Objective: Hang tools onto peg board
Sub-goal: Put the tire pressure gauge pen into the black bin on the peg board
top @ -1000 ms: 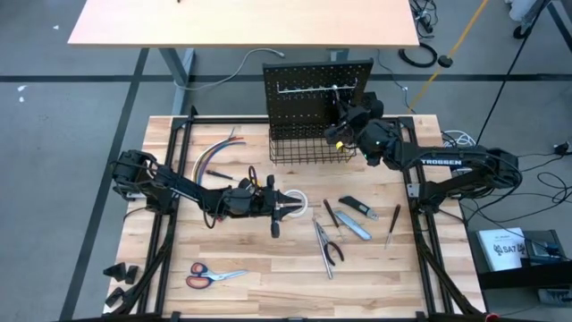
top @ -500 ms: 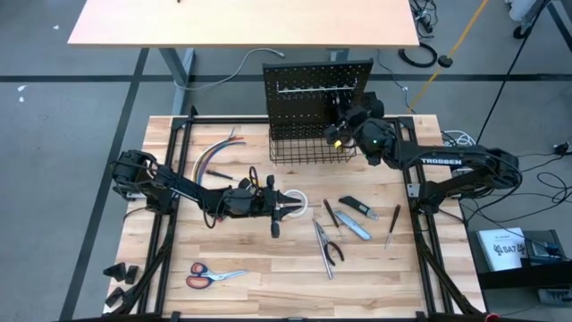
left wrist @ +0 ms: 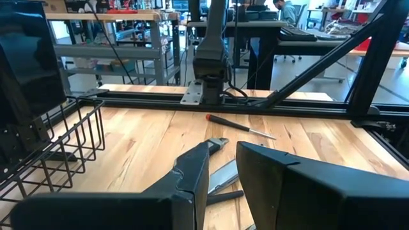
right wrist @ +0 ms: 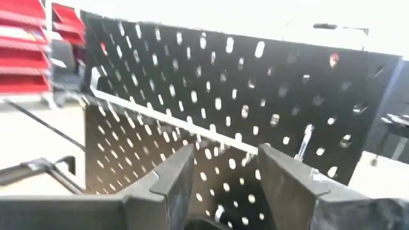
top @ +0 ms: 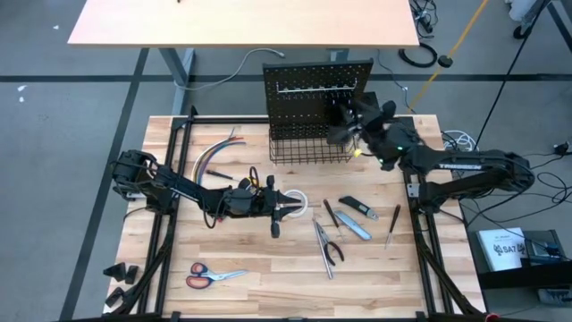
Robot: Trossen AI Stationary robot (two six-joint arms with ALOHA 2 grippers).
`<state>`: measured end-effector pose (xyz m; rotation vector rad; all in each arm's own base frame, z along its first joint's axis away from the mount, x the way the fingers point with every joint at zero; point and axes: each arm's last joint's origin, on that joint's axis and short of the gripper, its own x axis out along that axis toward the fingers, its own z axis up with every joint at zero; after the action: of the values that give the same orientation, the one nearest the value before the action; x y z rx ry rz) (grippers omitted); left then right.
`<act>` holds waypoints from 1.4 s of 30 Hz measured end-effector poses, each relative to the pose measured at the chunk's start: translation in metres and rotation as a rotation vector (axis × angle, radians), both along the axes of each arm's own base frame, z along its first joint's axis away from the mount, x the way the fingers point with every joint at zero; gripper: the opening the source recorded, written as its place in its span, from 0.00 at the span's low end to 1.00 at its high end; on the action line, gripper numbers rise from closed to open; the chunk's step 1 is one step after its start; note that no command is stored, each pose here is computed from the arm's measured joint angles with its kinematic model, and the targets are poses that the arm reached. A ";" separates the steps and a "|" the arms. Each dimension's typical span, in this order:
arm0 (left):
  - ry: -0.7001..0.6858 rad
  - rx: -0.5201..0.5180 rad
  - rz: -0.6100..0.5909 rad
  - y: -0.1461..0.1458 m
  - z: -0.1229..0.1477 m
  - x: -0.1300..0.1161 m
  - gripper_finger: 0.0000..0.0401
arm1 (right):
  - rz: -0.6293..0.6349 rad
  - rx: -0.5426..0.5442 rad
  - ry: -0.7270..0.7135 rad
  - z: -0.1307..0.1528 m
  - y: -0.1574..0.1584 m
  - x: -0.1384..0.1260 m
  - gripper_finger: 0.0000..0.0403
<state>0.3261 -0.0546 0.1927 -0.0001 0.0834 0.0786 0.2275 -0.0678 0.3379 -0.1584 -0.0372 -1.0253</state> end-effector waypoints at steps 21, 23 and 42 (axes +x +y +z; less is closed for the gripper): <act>0.006 0.014 -0.197 -0.009 0.000 -0.001 0.22 | 1.072 0.998 0.380 -0.067 0.131 -0.004 0.41; 0.006 0.014 -0.200 -0.010 0.000 -0.001 0.22 | 1.026 1.089 0.502 -0.083 0.146 -0.007 0.41; 0.045 0.014 -0.203 -0.011 -0.004 -0.002 0.22 | 0.628 1.146 0.750 -0.155 0.202 -0.007 0.41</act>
<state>0.3246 -0.0652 0.1885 0.0243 0.1272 -0.1238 0.2200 0.1338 0.1825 0.5000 1.0991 -0.1993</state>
